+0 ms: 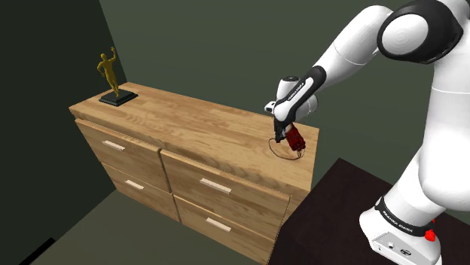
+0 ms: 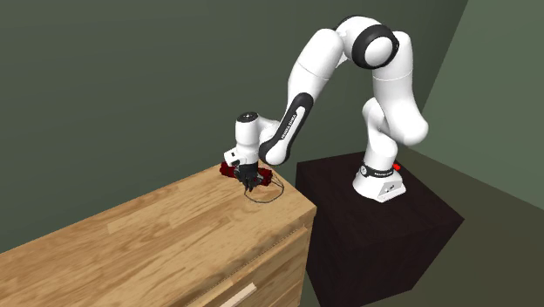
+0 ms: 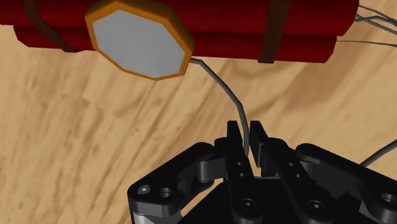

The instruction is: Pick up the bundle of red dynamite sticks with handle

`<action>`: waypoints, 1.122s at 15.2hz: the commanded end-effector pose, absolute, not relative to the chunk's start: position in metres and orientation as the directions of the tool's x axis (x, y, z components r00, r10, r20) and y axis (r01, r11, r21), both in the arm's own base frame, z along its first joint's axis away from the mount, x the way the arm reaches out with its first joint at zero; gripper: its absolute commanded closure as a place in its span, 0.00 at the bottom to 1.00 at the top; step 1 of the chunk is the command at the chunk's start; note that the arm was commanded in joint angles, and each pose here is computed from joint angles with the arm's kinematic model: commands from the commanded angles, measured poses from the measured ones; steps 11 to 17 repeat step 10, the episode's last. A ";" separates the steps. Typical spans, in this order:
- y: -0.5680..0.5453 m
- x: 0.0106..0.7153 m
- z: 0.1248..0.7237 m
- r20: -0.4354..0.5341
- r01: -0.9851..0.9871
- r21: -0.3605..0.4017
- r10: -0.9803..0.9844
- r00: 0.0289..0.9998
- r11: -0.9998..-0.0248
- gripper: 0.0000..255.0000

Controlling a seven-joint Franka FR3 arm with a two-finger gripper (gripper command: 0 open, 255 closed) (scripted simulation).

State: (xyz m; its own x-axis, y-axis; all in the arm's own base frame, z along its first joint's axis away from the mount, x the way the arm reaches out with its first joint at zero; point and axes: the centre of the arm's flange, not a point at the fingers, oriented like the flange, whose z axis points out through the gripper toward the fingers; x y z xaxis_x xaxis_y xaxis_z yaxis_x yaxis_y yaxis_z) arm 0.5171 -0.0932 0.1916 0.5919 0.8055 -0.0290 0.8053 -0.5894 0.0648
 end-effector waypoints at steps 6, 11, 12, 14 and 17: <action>-0.093 0.517 0.229 -0.029 0.806 0.065 0.806 0.591 -0.589 1.00; -0.093 0.517 0.241 -0.029 0.806 0.066 0.806 0.591 -0.589 1.00; -0.093 0.517 0.241 -0.029 0.806 0.066 0.806 0.591 -0.589 1.00; -0.093 0.517 0.241 -0.029 0.806 0.066 0.806 0.591 -0.589 1.00; -0.093 0.517 0.241 -0.029 0.806 0.066 0.806 0.591 -0.589 1.00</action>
